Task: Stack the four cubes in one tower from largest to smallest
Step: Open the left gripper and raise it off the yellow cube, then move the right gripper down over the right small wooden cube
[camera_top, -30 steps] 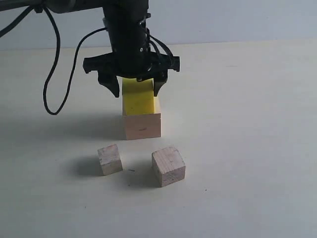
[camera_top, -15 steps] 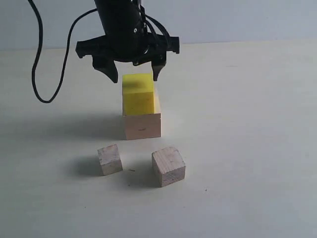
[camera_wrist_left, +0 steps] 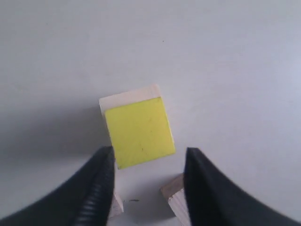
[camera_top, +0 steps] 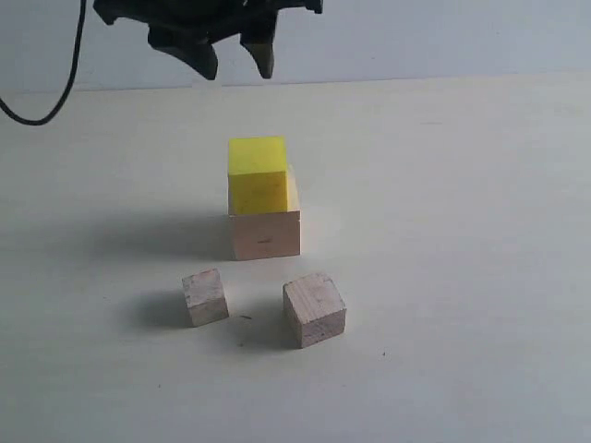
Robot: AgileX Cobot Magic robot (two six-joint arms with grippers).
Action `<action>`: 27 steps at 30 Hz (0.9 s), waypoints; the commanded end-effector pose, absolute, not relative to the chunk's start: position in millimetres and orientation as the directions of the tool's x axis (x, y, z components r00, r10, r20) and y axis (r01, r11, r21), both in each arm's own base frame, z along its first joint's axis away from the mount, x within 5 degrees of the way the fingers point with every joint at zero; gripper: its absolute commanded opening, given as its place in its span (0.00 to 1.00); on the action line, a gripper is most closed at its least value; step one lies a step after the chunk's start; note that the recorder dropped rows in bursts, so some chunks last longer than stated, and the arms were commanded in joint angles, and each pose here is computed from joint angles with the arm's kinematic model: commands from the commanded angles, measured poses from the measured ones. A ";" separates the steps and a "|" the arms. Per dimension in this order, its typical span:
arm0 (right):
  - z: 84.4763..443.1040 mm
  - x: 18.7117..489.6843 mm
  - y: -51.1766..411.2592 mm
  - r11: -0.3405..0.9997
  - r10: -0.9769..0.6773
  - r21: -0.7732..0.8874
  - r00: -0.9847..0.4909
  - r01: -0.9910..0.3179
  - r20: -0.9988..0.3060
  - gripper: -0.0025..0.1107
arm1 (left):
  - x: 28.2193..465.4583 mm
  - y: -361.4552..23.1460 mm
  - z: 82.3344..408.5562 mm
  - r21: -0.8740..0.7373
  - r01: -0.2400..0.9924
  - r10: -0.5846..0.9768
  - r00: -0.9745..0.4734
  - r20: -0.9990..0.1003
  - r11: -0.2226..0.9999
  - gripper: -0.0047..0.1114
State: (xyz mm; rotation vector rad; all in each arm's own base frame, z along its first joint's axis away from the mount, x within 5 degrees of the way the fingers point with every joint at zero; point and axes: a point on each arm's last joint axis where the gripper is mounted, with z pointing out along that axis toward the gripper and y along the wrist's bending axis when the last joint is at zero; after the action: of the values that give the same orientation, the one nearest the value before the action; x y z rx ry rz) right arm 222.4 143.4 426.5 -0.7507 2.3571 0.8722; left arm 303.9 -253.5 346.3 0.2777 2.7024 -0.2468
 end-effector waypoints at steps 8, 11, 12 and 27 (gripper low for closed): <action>427.6 220.6 143.0 0.636 -0.319 0.411 -0.707 -0.653 -0.631 0.02 | 285.5 -213.0 406.0 0.060 0.272 0.250 -0.750 -0.612 0.960 0.04; 425.0 221.8 141.1 0.654 -0.332 0.387 -0.706 -0.650 -0.626 0.02 | 272.3 -192.7 430.1 0.093 0.232 0.232 -0.696 -0.679 0.968 0.04; 422.5 222.7 139.9 0.666 -0.337 0.376 -0.710 -0.644 -0.619 0.02 | 267.8 -187.4 436.3 0.092 0.222 0.222 -0.684 -0.695 0.971 0.04; 330.9 228.8 131.2 0.793 -0.321 0.365 -0.844 -0.488 -0.430 0.02 | 179.6 -120.8 440.3 -0.030 0.324 0.154 -0.529 -0.835 0.946 0.04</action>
State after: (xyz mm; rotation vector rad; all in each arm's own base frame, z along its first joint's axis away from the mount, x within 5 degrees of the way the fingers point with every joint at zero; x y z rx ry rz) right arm 229.5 132.5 342.2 -0.6167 2.6361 0.6918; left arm 187.5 -121.2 458.0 0.3111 2.1647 -0.1534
